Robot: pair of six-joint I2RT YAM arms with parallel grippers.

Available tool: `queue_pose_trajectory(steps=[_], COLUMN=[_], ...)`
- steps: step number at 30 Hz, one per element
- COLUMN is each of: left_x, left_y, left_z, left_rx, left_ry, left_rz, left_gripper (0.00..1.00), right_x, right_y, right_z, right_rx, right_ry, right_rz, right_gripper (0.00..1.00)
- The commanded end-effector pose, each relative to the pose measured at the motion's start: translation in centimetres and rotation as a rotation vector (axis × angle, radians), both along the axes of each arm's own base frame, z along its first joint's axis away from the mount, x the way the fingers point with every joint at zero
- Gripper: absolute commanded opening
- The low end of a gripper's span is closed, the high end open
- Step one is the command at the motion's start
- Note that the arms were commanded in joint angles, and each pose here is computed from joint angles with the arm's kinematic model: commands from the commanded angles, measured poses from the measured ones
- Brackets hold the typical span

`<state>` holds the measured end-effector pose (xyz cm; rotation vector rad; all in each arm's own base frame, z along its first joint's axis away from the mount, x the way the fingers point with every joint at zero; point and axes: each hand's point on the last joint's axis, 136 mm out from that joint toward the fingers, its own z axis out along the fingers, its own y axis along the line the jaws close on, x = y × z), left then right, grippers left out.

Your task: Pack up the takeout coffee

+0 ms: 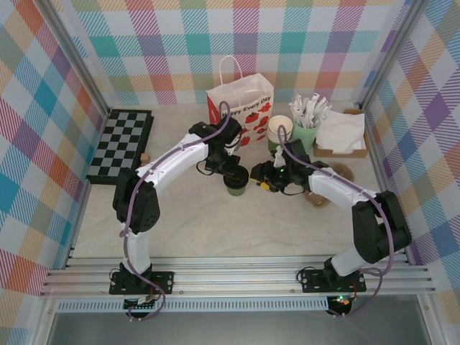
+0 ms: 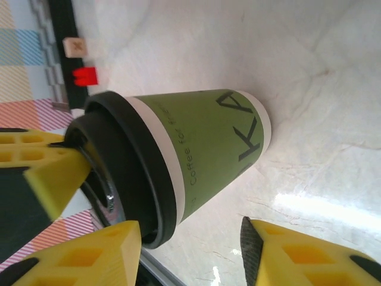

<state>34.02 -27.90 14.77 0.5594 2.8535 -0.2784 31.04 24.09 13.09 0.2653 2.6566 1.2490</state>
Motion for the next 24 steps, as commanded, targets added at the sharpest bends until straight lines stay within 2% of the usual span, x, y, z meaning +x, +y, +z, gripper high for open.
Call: queue_pose_trajectory(steps=[1, 6, 10, 15, 24], left_x=[-1.1, -2.7, -3.3, -2.5, -2.6], left_y=[-1.0, -2.0, -1.5, -1.0, -1.2], left_z=[1.7, 1.6, 0.9, 0.3, -0.9], left_rx=[-0.011, -0.044, 0.02, 0.07, 0.067], left_ry=[0.008, 0.081, 0.087, 0.039, 0.04], left_rz=[-0.193, -0.341, -0.4, -0.399, -0.395], left_gripper=[0.0, 0.0, 0.0, 0.0, 0.0], right_x=[-0.2, -0.7, -0.5, 0.0, -0.4], right_y=[-0.2, 0.1, 0.3, 0.3, 0.9], right_z=[2.4, 2.3, 1.5, 0.0, -0.9], right_rx=[0.083, 0.107, 0.099, 0.09, 0.129], right_ry=[-0.022, 0.003, 0.027, 0.067, 0.094], right_rz=[0.094, 0.182, 0.191, 0.174, 0.201], right_gripper=[0.51, 0.53, 0.53, 0.49, 0.42])
